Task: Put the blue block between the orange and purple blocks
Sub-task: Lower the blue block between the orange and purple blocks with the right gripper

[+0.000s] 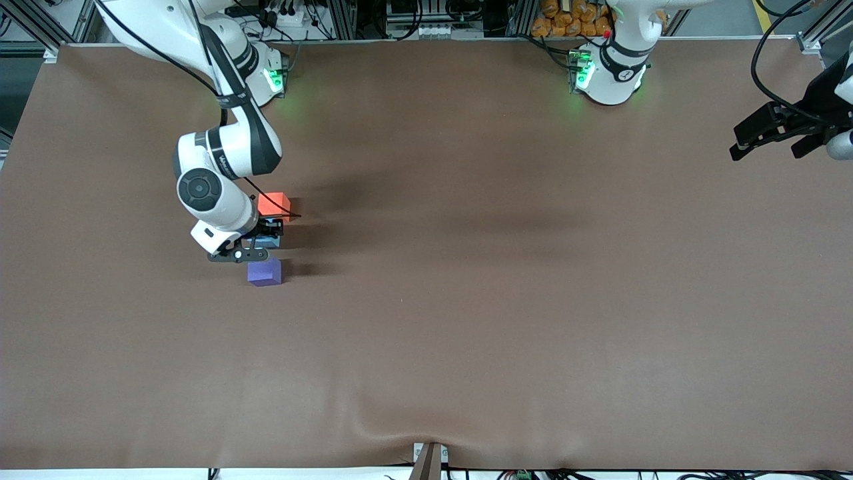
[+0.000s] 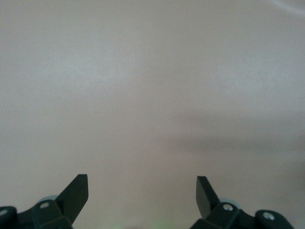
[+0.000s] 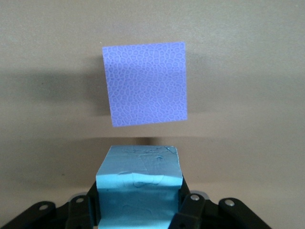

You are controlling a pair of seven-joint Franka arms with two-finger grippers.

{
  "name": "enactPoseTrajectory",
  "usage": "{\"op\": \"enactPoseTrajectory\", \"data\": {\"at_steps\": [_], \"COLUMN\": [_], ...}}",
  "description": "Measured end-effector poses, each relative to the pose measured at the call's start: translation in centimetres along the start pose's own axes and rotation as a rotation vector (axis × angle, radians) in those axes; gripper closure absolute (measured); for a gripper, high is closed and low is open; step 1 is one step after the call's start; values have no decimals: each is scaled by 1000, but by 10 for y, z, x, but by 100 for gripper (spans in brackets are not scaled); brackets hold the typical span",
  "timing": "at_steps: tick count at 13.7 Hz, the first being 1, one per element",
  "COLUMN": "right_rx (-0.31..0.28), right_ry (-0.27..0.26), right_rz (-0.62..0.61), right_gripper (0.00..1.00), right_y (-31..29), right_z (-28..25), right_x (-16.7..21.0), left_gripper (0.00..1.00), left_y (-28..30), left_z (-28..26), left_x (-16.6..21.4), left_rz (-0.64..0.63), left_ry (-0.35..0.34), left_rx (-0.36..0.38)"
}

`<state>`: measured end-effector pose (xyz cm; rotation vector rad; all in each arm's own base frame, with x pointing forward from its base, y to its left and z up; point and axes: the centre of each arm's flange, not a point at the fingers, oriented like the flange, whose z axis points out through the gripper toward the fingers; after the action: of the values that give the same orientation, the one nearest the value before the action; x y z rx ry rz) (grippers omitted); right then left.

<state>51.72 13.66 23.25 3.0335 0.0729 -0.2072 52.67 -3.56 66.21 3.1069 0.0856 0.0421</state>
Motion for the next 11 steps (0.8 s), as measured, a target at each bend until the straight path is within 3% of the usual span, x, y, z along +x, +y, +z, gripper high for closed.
{"op": "enactPoseTrajectory", "data": {"at_steps": [11], "right_rx": [-14], "right_ry": [-12], "right_rz": [1], "right_gripper": [40], "right_y": [-3], "right_z": [30], "right_x": [3], "left_gripper": [0], "left_y": [-4], "left_z": [4], "left_x": [4], "left_rz": [-8], "left_ry": [0], "left_rx": [-1]}}
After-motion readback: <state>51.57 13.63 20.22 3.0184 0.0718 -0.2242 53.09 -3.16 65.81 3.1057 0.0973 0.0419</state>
